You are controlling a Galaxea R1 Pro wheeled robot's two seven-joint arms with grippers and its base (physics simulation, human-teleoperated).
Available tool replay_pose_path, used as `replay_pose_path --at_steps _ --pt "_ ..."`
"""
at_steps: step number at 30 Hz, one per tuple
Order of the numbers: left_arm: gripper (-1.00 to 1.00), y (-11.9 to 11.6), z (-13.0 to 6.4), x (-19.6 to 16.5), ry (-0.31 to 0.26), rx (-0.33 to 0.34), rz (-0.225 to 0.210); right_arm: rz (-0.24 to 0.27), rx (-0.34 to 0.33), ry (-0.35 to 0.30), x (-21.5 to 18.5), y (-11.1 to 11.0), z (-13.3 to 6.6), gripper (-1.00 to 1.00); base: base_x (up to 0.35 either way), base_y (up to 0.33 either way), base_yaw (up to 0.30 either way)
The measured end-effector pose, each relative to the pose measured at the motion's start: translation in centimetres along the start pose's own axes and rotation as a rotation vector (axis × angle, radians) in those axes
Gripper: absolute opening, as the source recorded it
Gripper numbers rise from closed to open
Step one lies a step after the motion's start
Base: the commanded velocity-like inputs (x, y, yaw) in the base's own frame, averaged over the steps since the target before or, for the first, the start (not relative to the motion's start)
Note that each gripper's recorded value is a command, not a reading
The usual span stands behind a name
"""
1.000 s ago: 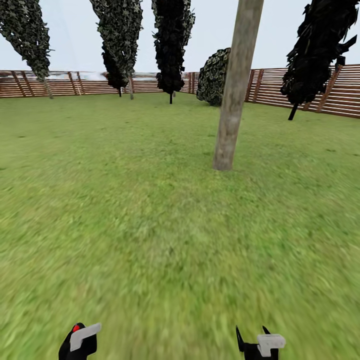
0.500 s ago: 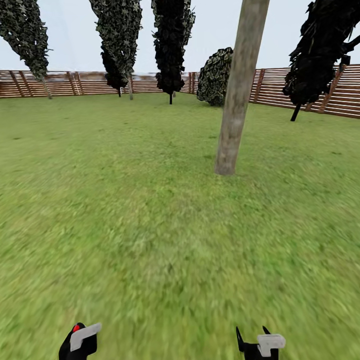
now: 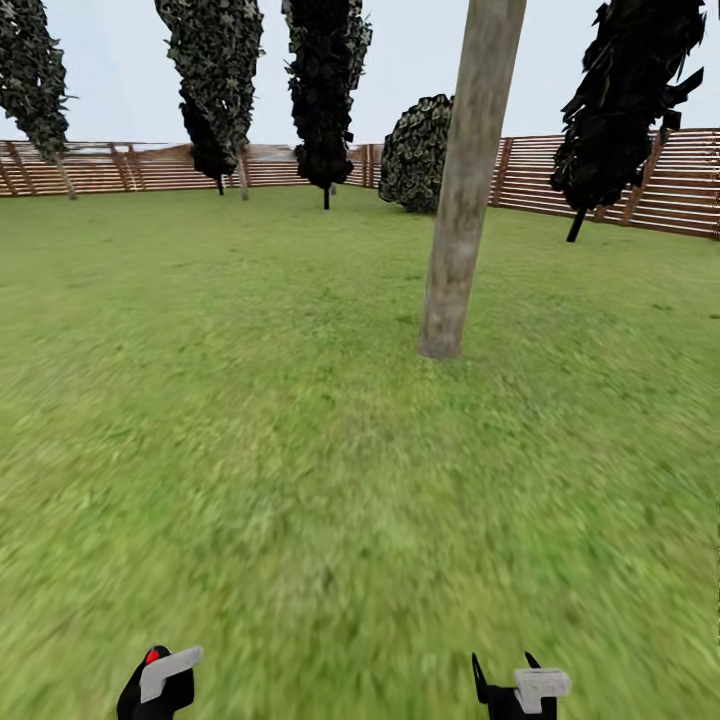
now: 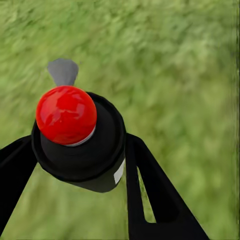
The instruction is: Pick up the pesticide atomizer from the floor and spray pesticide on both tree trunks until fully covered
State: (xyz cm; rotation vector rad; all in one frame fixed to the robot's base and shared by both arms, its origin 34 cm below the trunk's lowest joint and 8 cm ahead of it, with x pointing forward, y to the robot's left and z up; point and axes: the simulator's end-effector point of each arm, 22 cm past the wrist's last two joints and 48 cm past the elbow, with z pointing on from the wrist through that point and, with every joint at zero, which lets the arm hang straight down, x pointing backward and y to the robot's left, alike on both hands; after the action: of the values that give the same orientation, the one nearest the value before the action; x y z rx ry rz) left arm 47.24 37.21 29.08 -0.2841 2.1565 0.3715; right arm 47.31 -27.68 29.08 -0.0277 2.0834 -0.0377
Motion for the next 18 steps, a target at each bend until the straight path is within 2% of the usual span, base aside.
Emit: replay_pose_path --at_steps 18 --pt "-1.00 0.00 -0.01 0.03 0.001 0.000 0.000 0.000 0.000 0.001 0.03 0.01 -0.01 1.00 0.346 0.000 -0.230"
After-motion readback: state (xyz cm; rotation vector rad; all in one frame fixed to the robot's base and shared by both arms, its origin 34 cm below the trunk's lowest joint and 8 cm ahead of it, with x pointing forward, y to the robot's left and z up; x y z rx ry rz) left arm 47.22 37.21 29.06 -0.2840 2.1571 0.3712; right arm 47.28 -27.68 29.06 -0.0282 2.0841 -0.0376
